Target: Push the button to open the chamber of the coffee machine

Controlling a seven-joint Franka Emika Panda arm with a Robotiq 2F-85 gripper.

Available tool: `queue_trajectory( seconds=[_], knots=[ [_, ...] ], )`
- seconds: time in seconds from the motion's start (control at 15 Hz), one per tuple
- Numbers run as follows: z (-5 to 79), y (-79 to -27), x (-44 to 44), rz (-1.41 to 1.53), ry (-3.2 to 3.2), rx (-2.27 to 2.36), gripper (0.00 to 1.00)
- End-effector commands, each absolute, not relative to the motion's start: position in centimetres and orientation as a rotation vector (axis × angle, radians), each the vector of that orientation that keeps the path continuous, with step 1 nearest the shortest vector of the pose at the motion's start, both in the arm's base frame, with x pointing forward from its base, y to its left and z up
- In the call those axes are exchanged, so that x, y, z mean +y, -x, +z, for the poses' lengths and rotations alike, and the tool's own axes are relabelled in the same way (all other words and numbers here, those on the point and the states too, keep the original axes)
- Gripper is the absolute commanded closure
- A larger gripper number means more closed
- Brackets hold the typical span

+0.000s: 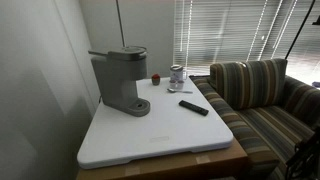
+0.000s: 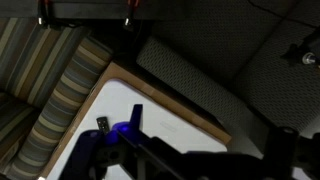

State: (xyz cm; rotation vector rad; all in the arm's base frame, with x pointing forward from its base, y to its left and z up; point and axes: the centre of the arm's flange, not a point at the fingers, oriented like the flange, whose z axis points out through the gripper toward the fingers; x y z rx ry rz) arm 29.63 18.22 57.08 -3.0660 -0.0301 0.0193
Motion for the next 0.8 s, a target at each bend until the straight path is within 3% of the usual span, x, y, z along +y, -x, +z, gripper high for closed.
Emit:
queue_trajectory(
  seconds=[0.0, 0.27, 0.73],
  knots=[
    [57.1, -29.6, 18.2, 0.019, 3.066, -0.03, 0.0],
    [57.1, -29.6, 18.2, 0.019, 3.066, -0.03, 0.0],
    [59.5, -34.2, 15.5, -0.12, 3.067, 0.029, 0.0]
  ],
)
